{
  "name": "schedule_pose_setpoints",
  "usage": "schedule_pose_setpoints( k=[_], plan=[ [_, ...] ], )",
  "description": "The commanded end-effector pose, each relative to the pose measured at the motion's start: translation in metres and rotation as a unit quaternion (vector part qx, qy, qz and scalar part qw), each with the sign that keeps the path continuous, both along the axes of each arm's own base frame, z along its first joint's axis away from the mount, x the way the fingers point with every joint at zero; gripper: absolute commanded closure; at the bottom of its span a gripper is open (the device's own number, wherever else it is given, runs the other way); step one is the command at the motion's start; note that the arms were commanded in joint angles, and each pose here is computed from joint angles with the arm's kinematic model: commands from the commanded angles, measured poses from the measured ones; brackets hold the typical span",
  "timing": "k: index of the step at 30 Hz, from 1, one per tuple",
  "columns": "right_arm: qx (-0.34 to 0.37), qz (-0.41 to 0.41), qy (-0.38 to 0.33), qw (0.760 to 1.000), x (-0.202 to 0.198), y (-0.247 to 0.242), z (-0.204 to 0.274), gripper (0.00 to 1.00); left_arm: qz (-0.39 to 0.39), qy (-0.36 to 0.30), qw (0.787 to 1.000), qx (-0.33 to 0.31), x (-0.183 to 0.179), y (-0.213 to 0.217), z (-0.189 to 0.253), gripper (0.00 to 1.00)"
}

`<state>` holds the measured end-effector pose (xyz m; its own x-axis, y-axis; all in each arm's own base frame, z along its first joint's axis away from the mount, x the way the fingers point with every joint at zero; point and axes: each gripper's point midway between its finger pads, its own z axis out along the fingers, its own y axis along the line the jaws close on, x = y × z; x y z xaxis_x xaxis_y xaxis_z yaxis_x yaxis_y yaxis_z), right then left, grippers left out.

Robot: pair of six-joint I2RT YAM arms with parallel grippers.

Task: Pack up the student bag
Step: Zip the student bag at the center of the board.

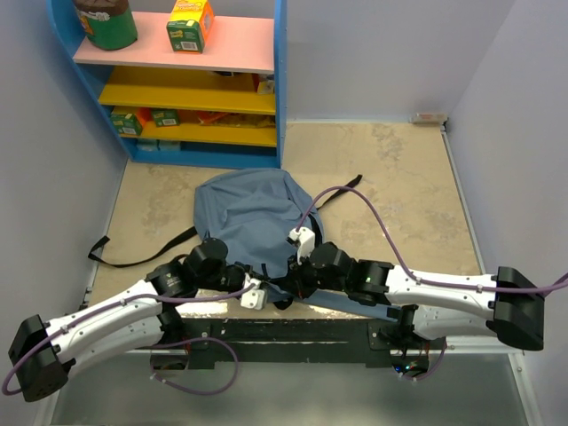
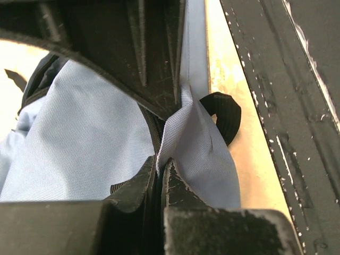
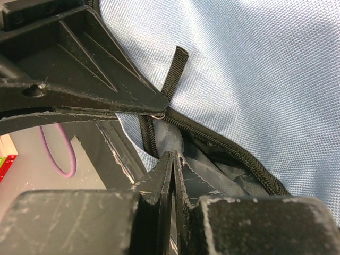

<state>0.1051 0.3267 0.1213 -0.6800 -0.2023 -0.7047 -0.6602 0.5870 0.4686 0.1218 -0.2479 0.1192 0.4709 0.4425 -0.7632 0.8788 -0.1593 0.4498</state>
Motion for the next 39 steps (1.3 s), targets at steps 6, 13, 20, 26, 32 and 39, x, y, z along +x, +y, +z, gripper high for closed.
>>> schedule_pose_setpoints(
  k=[6, 13, 20, 26, 32, 39],
  plan=[
    [0.021, 0.007, -0.013, 1.0, 0.0, 0.008, 0.017, 0.91, -0.027, -0.289, 0.957, 0.014, 0.024, 0.007, 0.019, 1.0],
    [0.032, -0.003, -0.023, 0.999, 0.003, 0.001, 0.022, 0.82, -0.015, -0.428, 0.903, -0.02, 0.026, 0.005, 0.036, 1.0],
    [0.105, -0.026, -0.053, 0.993, 0.043, 0.003, 0.079, 0.29, -0.026, -0.436, 0.9, -0.01, 0.019, 0.003, 0.028, 1.0],
    [0.131, 0.013, -0.068, 0.989, 0.051, 0.016, 0.084, 0.15, -0.03, -0.445, 0.895, -0.003, 0.019, 0.003, 0.029, 1.0],
    [0.118, 0.044, -0.072, 0.989, 0.058, 0.037, 0.073, 0.3, -0.029, -0.457, 0.889, -0.002, 0.02, 0.003, 0.03, 1.0],
    [0.117, 0.044, -0.071, 0.99, 0.062, 0.044, 0.064, 0.33, -0.027, -0.464, 0.885, -0.002, 0.021, 0.004, 0.031, 1.0]
  ],
)
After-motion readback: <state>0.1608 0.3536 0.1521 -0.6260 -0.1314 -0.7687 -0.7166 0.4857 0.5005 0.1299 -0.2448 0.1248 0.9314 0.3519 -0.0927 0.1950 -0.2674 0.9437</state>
